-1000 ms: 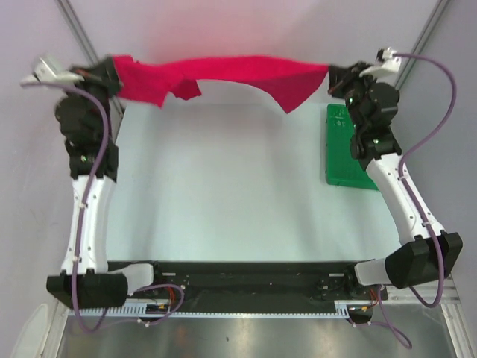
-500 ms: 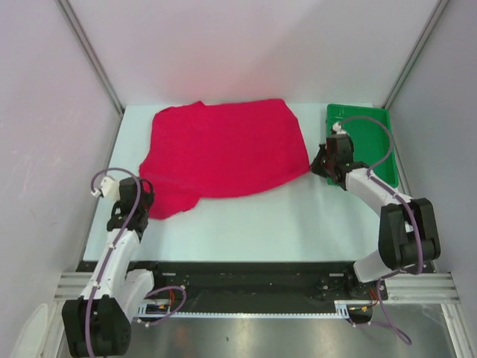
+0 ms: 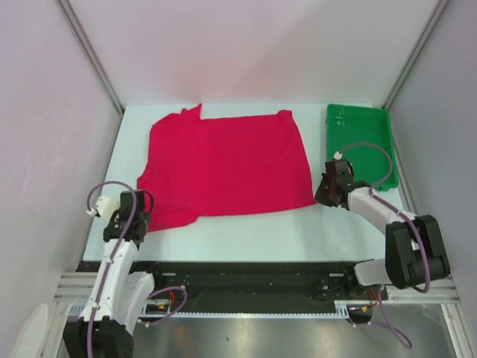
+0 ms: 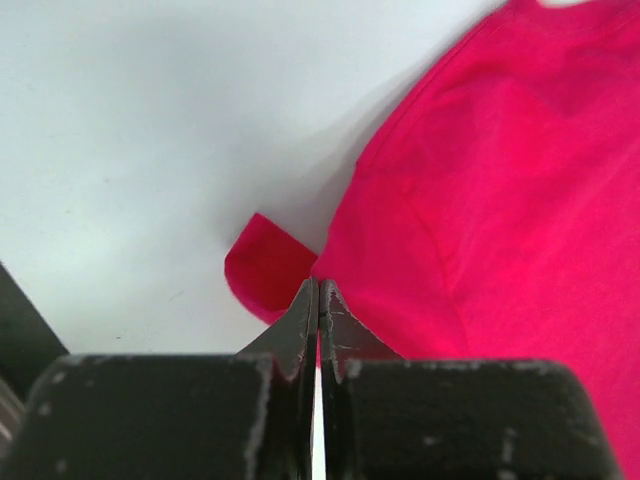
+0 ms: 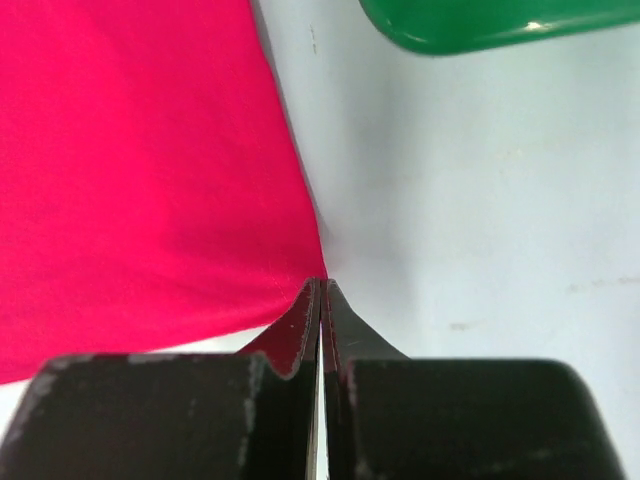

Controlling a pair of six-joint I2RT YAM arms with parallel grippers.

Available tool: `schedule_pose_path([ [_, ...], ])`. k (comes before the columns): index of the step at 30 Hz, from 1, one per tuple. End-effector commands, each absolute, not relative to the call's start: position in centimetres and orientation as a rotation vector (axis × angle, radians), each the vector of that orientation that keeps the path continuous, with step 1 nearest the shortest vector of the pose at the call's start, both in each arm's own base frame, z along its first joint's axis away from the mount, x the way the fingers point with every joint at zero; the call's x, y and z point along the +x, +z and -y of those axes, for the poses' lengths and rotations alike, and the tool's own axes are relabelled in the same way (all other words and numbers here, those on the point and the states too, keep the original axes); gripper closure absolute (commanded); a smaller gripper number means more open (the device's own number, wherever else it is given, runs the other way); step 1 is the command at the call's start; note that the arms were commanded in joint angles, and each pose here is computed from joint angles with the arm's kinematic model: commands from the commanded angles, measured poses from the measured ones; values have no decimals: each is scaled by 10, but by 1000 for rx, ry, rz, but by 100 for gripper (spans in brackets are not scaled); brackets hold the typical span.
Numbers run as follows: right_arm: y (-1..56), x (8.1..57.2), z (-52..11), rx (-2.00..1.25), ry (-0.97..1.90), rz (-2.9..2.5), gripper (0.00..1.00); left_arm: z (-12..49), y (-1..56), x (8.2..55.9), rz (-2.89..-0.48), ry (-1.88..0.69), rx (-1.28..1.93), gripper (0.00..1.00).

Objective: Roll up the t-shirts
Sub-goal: Fold the T-shirt at the center of the board.

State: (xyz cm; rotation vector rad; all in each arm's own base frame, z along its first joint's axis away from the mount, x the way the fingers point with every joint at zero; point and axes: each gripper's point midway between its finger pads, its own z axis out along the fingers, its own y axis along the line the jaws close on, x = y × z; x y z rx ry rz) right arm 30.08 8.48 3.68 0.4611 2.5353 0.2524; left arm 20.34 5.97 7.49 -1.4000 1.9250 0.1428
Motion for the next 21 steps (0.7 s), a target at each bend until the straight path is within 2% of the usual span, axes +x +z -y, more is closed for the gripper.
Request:
schedule_pose_path([
  [1, 65, 303, -74, 462, 209, -2440, 100, -70, 101, 190, -1874, 194, -1372, 100],
  [8, 78, 337, -89, 448, 273, -2382, 100, -54, 127, 249, -1892, 26, -1177, 100],
  [16, 95, 403, -100, 442, 270, -2309, 100, -57, 137, 327, -1923, 39, -1113, 99],
  [21, 86, 431, -102, 452, 263, -2318, 100, -63, 132, 357, -1950, 89, -1105, 100],
])
